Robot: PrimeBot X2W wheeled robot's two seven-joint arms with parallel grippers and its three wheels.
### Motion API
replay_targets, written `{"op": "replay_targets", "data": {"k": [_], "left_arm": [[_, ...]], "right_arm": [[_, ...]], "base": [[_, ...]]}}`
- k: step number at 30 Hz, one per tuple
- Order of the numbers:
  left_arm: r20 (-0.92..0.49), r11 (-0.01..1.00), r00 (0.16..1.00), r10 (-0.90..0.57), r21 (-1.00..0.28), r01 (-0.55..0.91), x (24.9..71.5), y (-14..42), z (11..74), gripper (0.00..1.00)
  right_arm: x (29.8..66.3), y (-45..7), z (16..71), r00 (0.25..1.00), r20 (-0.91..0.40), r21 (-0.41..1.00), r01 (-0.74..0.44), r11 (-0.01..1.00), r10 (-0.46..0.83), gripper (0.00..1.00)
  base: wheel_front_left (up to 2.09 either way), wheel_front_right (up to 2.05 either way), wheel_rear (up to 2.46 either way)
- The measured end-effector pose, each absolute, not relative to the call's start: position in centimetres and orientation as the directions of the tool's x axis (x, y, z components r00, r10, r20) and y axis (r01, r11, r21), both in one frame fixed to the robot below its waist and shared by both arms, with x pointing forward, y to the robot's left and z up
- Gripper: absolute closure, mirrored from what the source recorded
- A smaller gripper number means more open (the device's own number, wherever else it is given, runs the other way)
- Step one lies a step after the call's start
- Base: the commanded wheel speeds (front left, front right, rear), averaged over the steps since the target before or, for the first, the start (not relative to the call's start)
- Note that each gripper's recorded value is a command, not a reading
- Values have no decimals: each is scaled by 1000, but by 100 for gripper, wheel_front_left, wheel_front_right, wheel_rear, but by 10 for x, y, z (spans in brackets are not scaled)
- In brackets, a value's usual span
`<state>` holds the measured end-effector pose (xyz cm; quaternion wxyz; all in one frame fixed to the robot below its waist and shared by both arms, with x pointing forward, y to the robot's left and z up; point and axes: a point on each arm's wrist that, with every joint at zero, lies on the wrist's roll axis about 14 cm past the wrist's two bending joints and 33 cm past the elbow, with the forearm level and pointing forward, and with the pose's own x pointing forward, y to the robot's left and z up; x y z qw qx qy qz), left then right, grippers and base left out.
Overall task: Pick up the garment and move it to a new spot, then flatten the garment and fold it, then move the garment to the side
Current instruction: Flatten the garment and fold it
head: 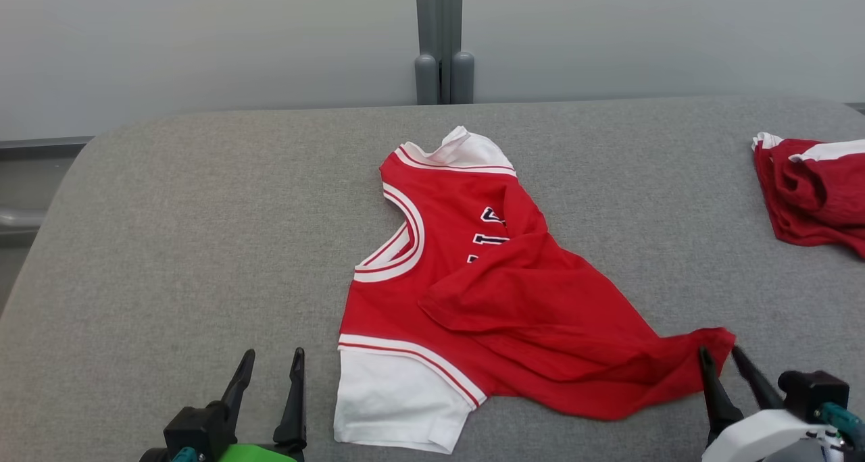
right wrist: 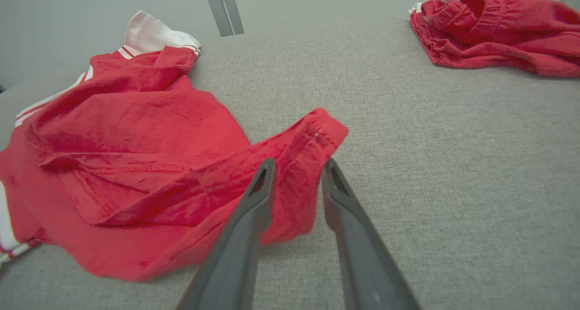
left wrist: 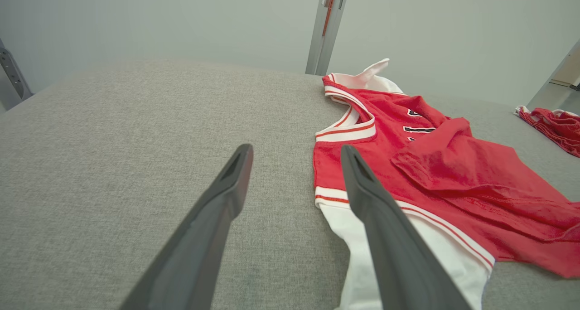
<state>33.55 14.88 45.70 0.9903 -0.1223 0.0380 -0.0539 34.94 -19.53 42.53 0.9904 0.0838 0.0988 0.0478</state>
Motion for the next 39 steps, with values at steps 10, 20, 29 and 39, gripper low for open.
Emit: {"op": "replay_targets", "data": {"k": [10,20,29,39], "left_arm": [[-56,968,996,-76,-243,60,327,161,459,0],[-62,970,998,-15,-244,-1,316,178,457,0],[-77,968,997,24,-247,-42,314,189,454,0],[-71,969,997,12,-246,-30,319,186,455,0]], "right_arm": [[383,-110,480,918,-45,4,-395,919,395,0],[381,-22,441,715,-268,-126,-691,712,646,0],[388,-21,397,644,-431,-145,-741,656,632,100],[451,-85,457,850,-212,-90,-509,856,483,100]], "base": [[0,0,0],[0,0,0],[0,0,0],[0,0,0]]}}
